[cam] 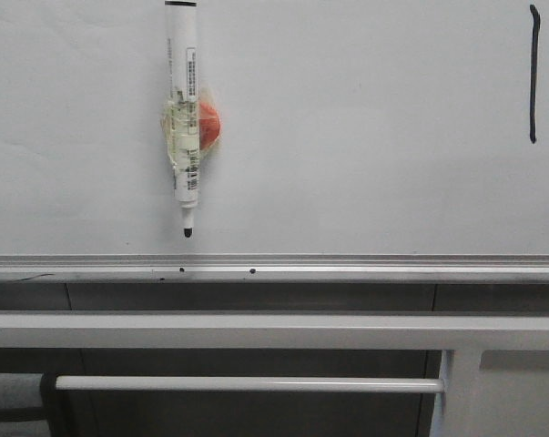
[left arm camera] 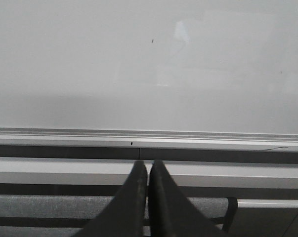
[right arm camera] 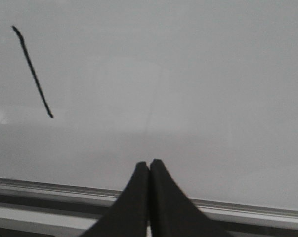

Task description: Write number 1 on whiteboard

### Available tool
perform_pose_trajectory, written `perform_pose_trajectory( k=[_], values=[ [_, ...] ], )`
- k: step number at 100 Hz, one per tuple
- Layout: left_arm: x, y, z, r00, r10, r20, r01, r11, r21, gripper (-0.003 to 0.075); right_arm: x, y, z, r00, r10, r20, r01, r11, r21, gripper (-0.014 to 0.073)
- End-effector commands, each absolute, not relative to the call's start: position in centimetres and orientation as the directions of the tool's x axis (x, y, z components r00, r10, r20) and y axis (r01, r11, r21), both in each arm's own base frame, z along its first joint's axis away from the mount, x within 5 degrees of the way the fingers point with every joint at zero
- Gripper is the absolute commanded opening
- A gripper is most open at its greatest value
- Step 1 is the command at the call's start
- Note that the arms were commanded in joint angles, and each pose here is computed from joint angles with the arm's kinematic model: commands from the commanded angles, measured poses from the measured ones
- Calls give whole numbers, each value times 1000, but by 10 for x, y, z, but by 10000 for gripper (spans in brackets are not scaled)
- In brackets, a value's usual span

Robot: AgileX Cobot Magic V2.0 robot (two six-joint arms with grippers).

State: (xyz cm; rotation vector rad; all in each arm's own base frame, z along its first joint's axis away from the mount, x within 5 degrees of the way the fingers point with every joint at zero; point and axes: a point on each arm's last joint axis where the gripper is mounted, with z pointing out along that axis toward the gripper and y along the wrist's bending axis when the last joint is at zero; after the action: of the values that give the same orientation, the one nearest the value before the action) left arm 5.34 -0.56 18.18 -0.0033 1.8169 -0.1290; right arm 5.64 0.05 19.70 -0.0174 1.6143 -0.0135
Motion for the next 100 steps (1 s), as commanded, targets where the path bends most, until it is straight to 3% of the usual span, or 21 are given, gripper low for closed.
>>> perform_pose_trajectory(
  k=[1, 24, 100],
  values=[
    [53, -6, 187, -170, -93, -981, 76, 991, -107, -20, 56, -4, 192, -22, -43, -999, 67, 997, -45, -63],
    [53, -6, 187, -170, -93, -981, 76, 991, -107, -20, 55, -10, 189, -66, -66, -996, 175, 982, -77, -63],
    [53, -6, 187, -170, -93, -981, 76, 991, -107, -20, 52, -10, 172, -247, 31, -969, 180, 984, -15, -64]
  ],
)
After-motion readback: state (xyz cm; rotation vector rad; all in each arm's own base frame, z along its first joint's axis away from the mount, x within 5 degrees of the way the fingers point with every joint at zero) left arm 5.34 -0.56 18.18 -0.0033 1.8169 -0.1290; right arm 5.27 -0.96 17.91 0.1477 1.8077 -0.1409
